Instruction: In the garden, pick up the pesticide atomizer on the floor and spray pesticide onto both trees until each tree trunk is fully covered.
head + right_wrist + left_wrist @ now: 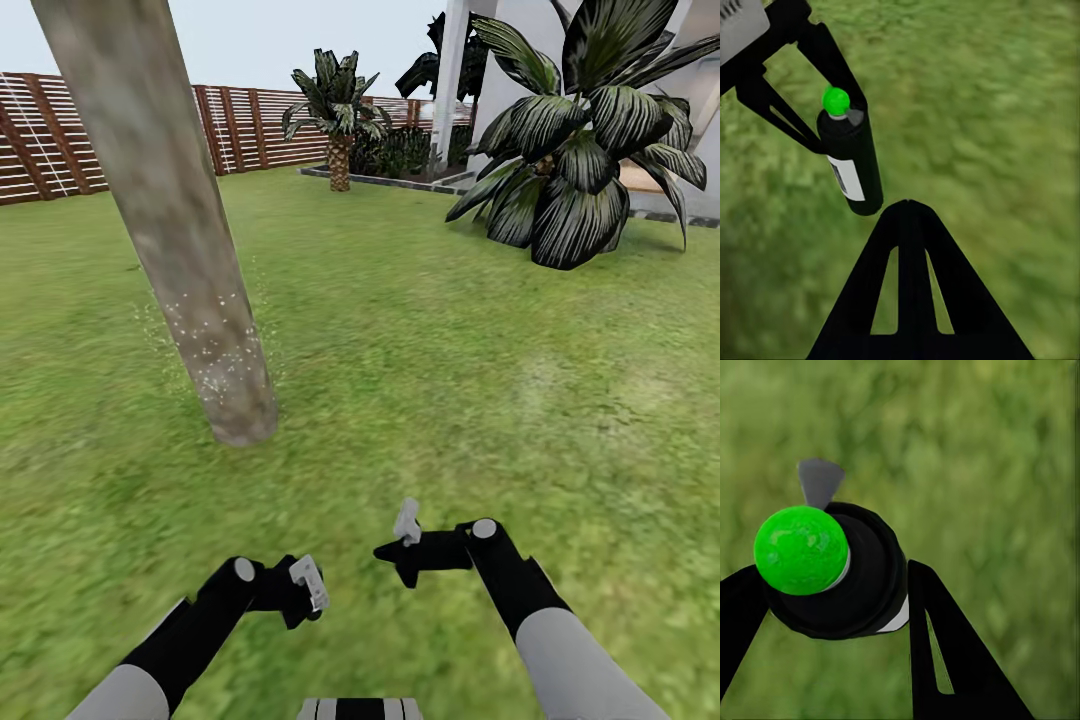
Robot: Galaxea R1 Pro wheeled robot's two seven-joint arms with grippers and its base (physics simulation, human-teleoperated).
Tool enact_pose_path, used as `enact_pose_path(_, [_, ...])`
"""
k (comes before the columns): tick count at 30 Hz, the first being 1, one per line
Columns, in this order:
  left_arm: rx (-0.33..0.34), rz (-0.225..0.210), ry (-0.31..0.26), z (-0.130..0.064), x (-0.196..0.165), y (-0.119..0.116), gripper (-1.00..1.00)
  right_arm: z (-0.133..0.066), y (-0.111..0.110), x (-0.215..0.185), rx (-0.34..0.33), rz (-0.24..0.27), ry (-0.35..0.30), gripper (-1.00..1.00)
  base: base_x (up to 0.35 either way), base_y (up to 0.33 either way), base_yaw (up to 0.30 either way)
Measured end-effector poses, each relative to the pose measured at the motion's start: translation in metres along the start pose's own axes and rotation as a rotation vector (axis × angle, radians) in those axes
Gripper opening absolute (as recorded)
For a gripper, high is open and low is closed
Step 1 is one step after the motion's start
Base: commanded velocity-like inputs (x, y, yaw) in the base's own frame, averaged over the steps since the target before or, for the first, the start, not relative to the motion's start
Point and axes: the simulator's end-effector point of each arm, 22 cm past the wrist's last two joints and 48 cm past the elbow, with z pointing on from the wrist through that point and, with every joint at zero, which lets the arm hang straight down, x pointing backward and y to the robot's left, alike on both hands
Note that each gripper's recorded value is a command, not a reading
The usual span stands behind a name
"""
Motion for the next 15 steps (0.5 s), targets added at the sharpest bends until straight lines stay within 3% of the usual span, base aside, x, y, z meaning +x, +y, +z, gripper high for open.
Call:
enact_pose_path(6, [0.01,0.003,-0.018,0.003,-0.01,-0.006,-1.0,0.01,0.009,-0.015,-0.018,0.007,-0.037,-1.0,0.0,0.0,0.0])
enact_pose_path(15, [0.021,0.005,-0.04,0.006,-0.021,-0.014,-1.0,0.011,0.01,-0.018,-0.019,0.007,-0.042,-1.0,0.0,0.0,0.0])
